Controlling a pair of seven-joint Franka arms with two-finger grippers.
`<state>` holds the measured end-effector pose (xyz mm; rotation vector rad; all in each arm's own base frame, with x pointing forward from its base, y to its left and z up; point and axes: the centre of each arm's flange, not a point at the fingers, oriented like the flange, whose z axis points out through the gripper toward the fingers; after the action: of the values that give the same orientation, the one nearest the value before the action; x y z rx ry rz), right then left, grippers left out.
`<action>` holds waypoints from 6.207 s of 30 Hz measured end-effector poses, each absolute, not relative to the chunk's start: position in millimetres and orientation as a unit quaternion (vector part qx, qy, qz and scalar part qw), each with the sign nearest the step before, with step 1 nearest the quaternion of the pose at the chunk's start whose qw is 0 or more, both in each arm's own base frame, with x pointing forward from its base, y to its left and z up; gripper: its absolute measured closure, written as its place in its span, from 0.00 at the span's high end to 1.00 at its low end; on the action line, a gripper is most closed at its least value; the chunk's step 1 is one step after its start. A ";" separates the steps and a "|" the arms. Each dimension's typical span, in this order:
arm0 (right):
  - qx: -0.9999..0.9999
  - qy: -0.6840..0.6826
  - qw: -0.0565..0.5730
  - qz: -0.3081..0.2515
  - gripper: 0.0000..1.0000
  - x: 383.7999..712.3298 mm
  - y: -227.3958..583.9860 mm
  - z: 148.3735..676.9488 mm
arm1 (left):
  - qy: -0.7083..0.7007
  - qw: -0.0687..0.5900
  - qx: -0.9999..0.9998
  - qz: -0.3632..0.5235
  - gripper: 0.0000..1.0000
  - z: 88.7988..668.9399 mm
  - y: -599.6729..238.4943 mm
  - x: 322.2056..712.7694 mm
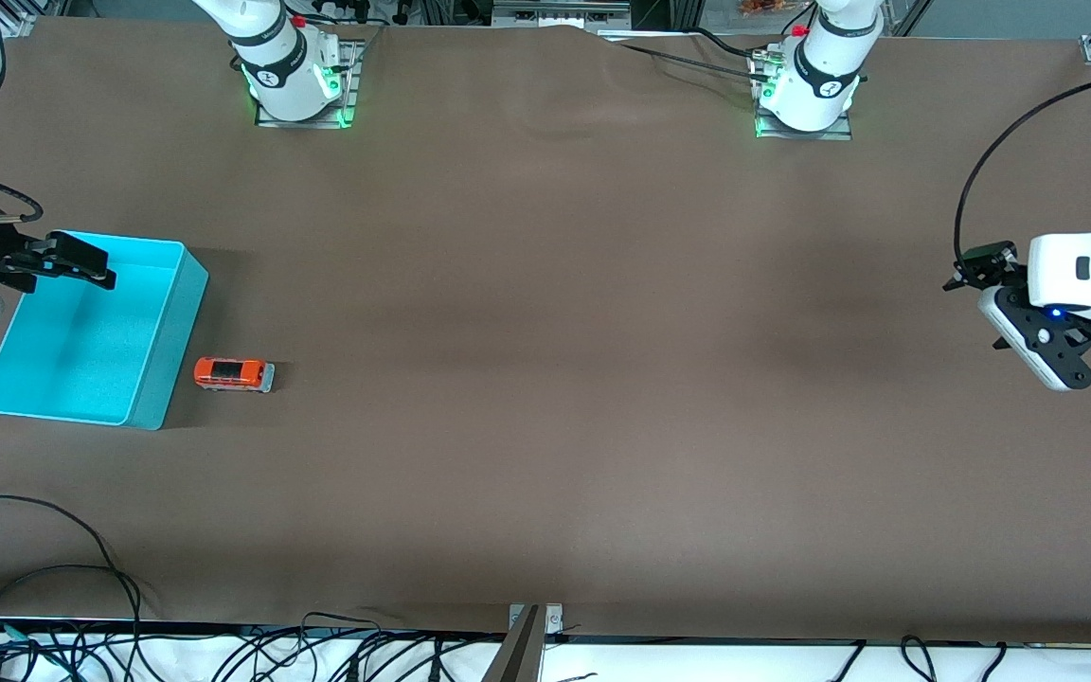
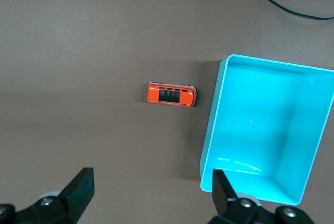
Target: Wind up bus and store in blue box
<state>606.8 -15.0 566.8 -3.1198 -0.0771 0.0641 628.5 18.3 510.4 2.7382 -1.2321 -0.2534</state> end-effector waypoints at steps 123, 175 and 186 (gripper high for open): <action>-0.874 0.485 -0.035 0.009 0.55 634.3 -10.5 249.2 | -0.107 0.009 0.994 -0.006 1.00 597.5 -34.6 548.7; -0.977 0.034 -0.074 0.198 0.55 554.9 -260.2 257.5 | -0.010 0.009 1.000 0.005 1.00 610.0 -43.5 552.2; -0.976 0.036 -0.073 0.201 0.55 549.4 -275.9 216.9 | -0.015 0.009 1.000 0.005 1.00 610.0 -48.8 551.8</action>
<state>549.4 -275.9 216.9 -3.2181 0.1199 0.6621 551.8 -48.8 610.0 3.1225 -0.0461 0.0146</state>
